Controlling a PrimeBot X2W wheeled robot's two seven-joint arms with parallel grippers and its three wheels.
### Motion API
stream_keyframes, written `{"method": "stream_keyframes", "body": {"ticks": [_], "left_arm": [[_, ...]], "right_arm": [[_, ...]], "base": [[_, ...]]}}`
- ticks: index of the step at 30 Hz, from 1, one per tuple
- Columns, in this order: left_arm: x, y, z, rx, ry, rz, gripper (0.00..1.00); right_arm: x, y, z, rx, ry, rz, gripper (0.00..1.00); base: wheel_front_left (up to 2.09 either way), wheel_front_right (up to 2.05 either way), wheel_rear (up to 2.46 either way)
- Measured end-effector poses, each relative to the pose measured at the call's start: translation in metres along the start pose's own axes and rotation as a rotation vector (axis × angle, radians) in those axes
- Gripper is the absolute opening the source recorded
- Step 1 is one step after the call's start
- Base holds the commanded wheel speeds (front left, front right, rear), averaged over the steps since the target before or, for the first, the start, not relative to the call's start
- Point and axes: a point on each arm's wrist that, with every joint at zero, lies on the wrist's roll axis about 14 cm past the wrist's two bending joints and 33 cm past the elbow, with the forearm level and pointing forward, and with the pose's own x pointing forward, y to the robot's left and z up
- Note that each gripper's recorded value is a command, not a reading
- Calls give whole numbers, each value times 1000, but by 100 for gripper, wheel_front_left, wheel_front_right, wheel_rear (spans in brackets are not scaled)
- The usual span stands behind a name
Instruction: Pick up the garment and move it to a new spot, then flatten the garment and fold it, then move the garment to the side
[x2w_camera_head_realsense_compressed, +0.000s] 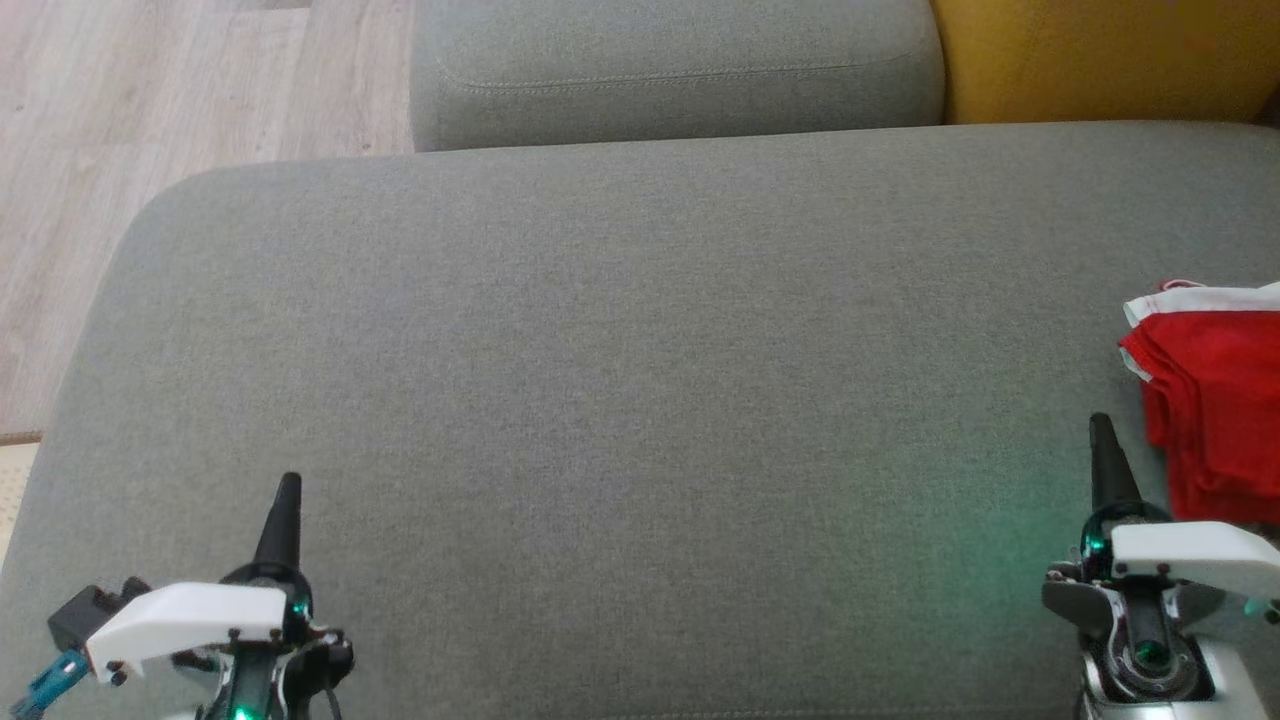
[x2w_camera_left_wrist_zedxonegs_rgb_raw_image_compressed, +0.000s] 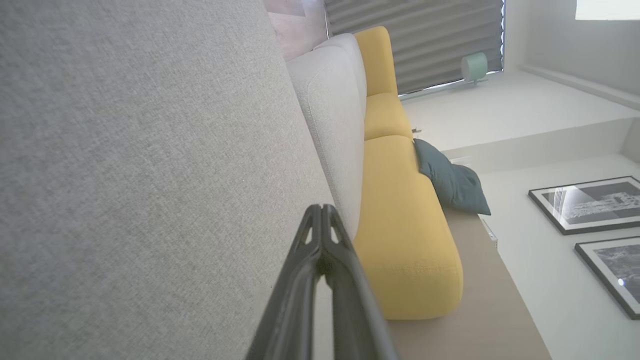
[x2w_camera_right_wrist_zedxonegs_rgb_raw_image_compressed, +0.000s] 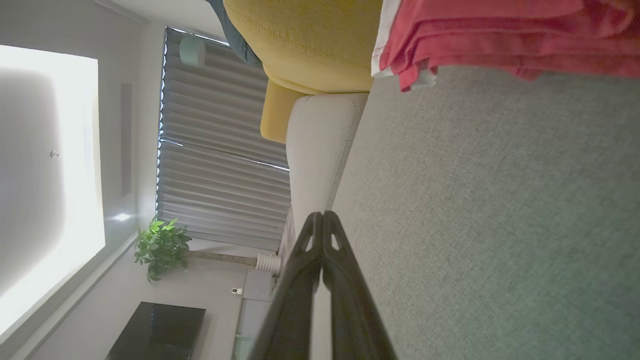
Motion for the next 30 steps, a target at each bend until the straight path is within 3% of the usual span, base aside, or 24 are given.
{"method": "stream_keyframes", "body": {"ticks": [30], "left_arm": [[3,-21,13,-301,-3,-104,0]], "right_arm": [[-1,17,13,297,-13,74,0]], "base": [[0,0,0]]}}
